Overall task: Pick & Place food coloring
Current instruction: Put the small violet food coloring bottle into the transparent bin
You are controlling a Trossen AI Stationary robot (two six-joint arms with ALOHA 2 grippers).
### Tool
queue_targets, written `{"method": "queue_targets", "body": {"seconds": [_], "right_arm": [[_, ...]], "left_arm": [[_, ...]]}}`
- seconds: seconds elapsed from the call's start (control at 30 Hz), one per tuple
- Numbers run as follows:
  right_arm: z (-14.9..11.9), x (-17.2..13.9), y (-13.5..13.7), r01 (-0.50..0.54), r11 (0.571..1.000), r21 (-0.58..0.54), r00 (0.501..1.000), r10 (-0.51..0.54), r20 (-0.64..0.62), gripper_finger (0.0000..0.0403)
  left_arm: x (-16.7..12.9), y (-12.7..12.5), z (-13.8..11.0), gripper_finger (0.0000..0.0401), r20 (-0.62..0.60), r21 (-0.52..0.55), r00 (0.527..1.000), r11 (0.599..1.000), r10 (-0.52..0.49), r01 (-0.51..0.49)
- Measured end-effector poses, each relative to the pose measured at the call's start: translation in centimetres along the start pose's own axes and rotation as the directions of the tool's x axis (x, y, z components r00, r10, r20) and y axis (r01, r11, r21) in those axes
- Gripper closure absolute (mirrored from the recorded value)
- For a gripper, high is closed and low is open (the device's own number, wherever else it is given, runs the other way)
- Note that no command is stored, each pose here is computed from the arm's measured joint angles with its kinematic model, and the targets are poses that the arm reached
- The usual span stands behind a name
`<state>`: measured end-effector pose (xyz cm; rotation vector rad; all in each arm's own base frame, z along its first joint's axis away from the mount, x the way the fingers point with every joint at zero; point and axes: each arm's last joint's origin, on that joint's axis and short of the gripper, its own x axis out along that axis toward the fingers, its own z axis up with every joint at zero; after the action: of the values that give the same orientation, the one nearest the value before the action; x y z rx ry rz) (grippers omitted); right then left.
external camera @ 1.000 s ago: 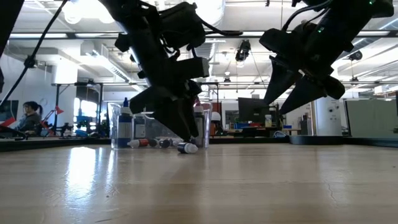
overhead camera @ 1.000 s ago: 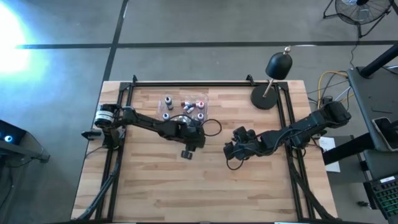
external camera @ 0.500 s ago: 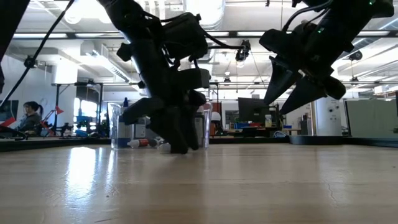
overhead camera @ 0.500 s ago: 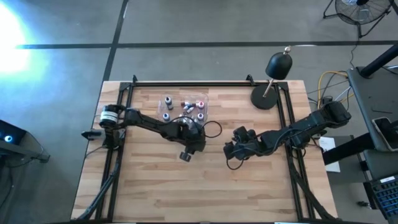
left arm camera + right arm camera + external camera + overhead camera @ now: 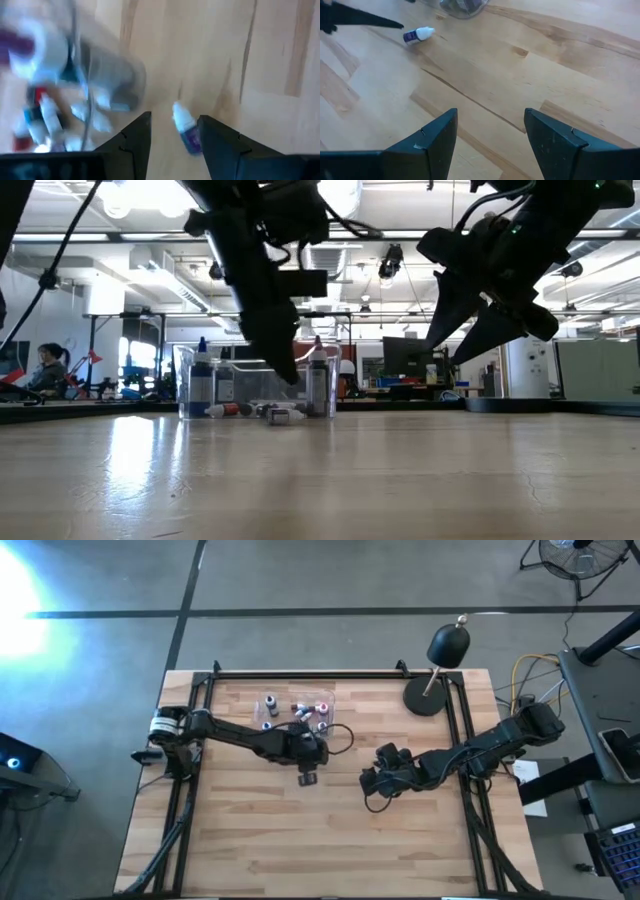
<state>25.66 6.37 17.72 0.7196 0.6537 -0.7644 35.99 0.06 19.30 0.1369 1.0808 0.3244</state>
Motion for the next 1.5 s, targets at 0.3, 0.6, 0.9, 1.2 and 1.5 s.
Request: {"method": "queue_targets", "body": {"seconds": [0.3, 0.6, 0.9, 1.2, 1.5], "right_arm": [[-0.2, 0.1, -0.3, 0.019, 1.0, -0.012, 1.0, -0.019, -0.005, 0.0179], [-0.2, 0.1, -0.3, 0.02, 1.0, -0.021, 1.0, -0.02, -0.005, 0.0179], [-0.2, 0.1, -0.4, 0.022, 1.0, -0.022, 1.0, -0.023, -0.007, 0.0179], [-0.5, 0.4, -0.9, 0.041, 0.999, -0.031, 0.999, -0.041, -0.012, 0.0179], [-0.6, 0.4, -1.1, 0.043, 0.999, -0.021, 0.999, -0.043, -0.012, 0.0179]], "left_arm": [[0.7, 0.5, -1.1, 0.0266, -0.074, -0.423, 0.985, 0.9, -0.153, 0.108], [1.4, -0.9, -1.3, 0.0266, 0.051, -0.022, 0.985, 0.986, -0.163, 0.164], [1.8, -1.0, -1.9, 0.0266, 0.055, 0.113, 0.985, 0.981, -0.165, 0.158], [1.4, -1.4, -1.9, 0.0266, 0.057, 0.313, 0.976, 0.933, -0.208, 0.18], [2.1, -1.5, -2.2, 0.0266, 0.034, 0.539, 0.977, 0.827, -0.209, 0.159]]}}
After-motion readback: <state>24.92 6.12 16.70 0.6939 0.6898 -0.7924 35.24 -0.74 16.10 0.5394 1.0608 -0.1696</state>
